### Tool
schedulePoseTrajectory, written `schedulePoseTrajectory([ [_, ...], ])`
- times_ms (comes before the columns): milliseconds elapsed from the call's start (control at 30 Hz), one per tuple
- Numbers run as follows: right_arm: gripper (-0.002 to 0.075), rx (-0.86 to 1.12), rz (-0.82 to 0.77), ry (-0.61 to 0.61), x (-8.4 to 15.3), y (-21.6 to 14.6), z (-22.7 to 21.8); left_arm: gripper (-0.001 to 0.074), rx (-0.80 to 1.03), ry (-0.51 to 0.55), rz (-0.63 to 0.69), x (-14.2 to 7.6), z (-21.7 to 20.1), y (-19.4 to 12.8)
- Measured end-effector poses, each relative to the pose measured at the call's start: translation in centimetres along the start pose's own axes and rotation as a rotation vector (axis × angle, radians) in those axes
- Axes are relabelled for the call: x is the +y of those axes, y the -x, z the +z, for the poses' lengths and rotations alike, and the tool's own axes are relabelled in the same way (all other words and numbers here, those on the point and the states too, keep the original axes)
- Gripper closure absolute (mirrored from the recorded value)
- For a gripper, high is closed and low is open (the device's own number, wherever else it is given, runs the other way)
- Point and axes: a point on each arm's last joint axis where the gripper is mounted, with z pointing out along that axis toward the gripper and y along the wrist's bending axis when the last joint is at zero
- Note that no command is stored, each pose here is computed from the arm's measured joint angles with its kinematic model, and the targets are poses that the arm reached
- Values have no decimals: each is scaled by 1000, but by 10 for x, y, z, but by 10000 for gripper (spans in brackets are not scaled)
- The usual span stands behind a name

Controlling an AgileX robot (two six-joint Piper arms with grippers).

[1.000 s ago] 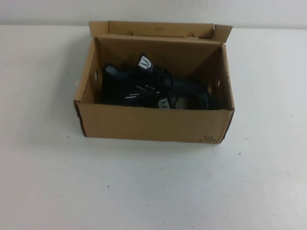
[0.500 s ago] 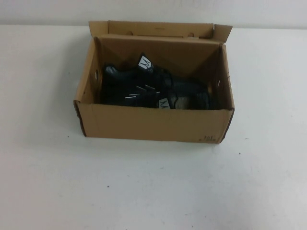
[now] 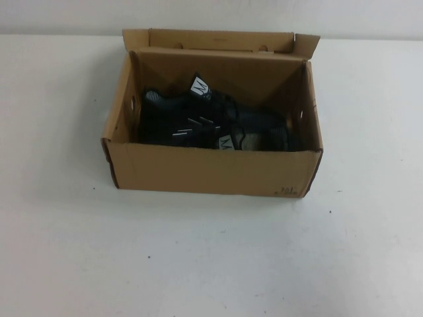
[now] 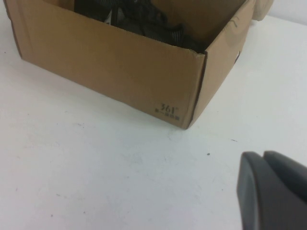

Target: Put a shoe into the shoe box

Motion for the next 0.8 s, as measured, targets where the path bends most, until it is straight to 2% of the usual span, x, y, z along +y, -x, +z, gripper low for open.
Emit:
schedulePoseTrajectory([
  [367,741,0,0,0,0,0,0,736,1,0,0,0,0,0],
  [600,741,0,0,0,0,0,0,736,-78,-21,-13,-5,-18,-1],
  [800,741,0,0,0,0,0,0,736,-158,-52,-76,-9,-21,-24],
])
